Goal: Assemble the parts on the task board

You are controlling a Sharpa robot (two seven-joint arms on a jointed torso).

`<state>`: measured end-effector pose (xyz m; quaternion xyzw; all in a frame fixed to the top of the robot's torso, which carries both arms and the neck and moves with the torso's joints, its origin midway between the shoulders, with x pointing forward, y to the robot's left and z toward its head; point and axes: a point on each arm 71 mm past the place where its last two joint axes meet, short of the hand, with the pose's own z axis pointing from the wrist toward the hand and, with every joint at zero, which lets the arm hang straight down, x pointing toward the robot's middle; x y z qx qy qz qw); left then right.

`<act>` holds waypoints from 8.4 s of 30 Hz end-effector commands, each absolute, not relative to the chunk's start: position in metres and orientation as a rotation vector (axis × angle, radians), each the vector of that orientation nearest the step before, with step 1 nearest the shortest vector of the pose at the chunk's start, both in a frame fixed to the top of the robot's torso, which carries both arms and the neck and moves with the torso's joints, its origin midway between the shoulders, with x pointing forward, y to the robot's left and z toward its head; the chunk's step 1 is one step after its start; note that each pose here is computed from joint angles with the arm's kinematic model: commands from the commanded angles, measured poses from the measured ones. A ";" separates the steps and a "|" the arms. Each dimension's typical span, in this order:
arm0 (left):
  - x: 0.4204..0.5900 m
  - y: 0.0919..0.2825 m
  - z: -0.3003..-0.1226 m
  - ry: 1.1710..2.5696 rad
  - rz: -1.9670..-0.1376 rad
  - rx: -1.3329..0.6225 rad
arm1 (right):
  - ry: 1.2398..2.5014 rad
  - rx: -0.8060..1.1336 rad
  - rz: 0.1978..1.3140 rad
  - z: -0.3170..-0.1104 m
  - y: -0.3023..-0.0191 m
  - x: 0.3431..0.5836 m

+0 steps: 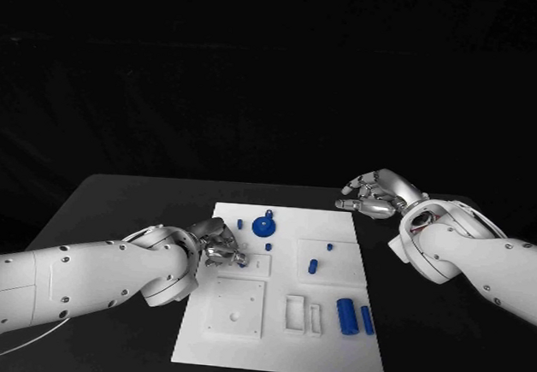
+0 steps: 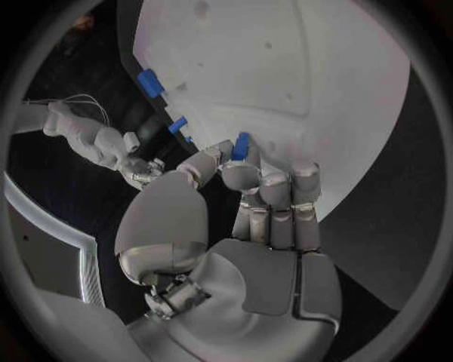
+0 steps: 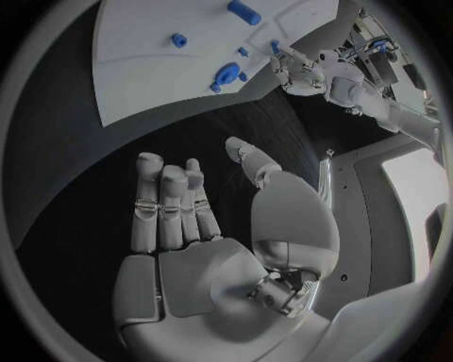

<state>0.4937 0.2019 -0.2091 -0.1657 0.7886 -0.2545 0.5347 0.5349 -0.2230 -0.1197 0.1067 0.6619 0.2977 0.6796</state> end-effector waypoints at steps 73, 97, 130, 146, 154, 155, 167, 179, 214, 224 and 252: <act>0.490 0.188 -0.218 1.892 -0.539 -0.285 | 1.513 0.227 0.681 -0.124 -0.221 0.534; 0.486 0.189 -0.223 1.972 -0.574 -0.322 | 1.522 0.232 0.680 -0.127 -0.222 0.535; 0.496 0.187 -0.219 2.066 -0.526 -0.262 | 1.535 0.233 0.678 -0.130 -0.221 0.535; 0.505 0.182 -0.209 2.120 -0.456 -0.169 | 1.538 0.233 0.683 -0.131 -0.218 0.536; 0.505 0.182 -0.207 2.140 -0.442 -0.157 | 1.539 0.233 0.684 -0.132 -0.218 0.536; 0.505 0.182 -0.208 2.142 -0.441 -0.156 | 1.539 0.233 0.684 -0.132 -0.218 0.536; 0.508 0.185 -0.206 2.119 -0.436 -0.177 | 1.544 0.233 0.687 -0.134 -0.216 0.536; 0.513 0.185 -0.206 2.152 -0.433 -0.180 | 1.545 0.233 0.687 -0.135 -0.215 0.536; 0.514 0.179 -0.205 2.186 -0.447 -0.143 | 1.550 0.231 0.688 -0.136 -0.215 0.536; 0.515 0.179 -0.204 2.168 -0.449 -0.156 | 1.550 0.232 0.687 -0.136 -0.215 0.536; 0.520 0.191 -0.200 2.143 -0.434 -0.188 | 1.548 0.236 0.684 -0.137 -0.217 0.537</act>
